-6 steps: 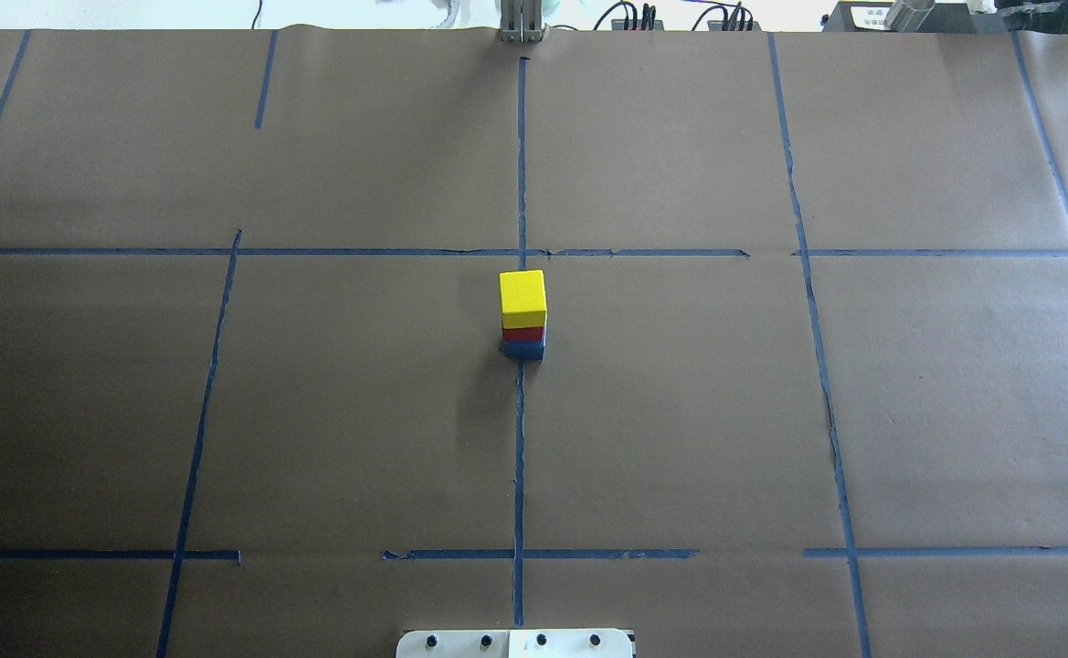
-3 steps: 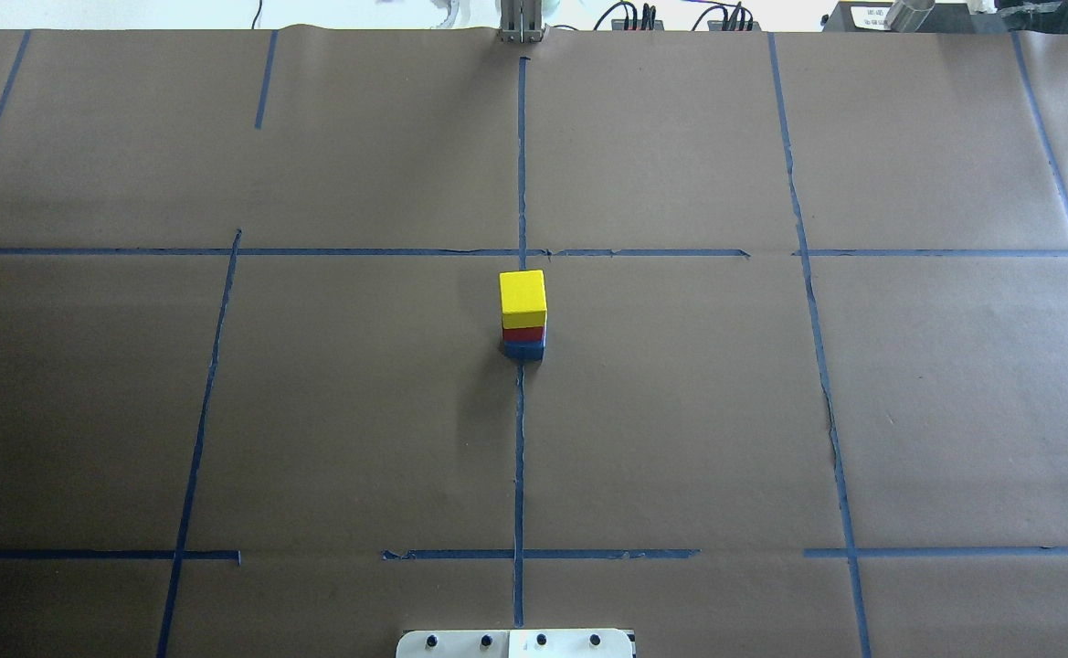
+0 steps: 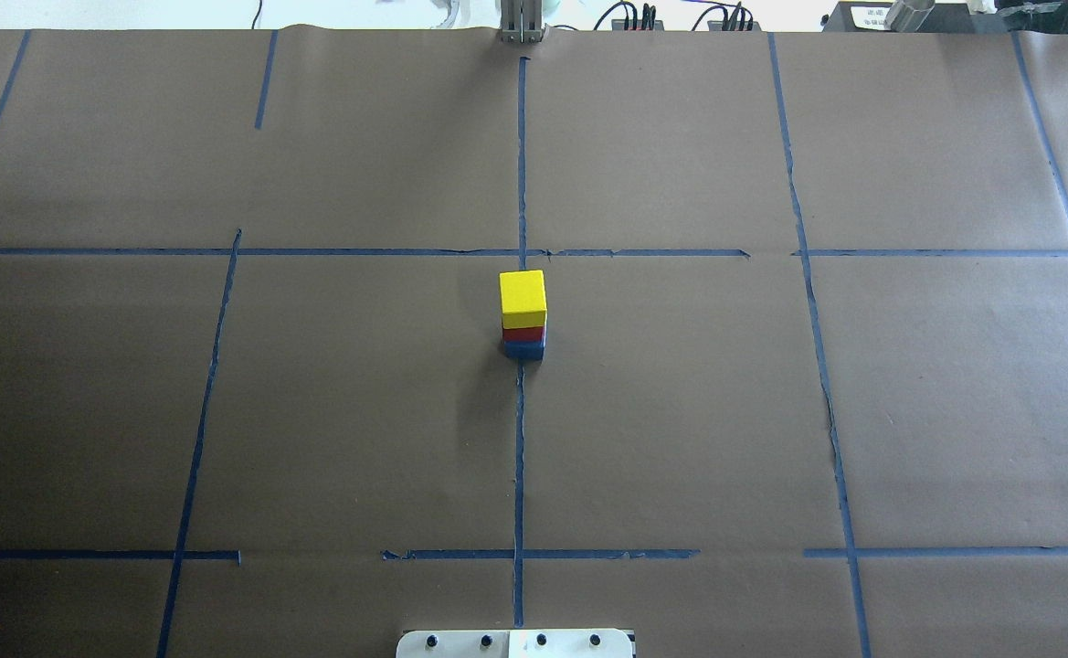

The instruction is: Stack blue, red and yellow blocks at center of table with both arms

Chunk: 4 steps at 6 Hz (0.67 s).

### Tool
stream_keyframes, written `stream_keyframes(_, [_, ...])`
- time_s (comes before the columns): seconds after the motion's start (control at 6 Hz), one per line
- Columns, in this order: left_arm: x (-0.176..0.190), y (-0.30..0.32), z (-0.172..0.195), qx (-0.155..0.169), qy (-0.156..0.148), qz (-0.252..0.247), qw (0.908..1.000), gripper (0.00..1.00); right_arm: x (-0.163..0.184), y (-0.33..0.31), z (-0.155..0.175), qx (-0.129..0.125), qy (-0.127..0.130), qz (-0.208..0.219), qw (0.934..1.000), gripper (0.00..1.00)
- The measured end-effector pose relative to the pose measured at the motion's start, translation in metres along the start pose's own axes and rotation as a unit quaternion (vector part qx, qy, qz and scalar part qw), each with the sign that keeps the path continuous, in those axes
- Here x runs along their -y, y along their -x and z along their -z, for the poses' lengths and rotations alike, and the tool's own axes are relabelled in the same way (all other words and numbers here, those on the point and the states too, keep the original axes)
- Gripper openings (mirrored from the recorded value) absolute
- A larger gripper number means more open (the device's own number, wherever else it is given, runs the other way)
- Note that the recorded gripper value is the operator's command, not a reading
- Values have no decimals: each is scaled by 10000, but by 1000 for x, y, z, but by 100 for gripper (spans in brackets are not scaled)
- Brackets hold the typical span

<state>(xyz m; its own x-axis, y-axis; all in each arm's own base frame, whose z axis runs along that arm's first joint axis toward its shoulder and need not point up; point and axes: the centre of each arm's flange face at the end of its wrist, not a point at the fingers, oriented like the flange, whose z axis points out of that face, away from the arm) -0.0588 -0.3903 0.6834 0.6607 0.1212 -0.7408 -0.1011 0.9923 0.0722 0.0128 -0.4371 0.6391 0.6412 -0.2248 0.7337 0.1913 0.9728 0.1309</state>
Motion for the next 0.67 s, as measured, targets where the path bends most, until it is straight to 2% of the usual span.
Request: stream_keyframes(0.67, [4,-5,3,47,-153,-212,9996,100,-1,-1,-1,-11,12,15,10000,100])
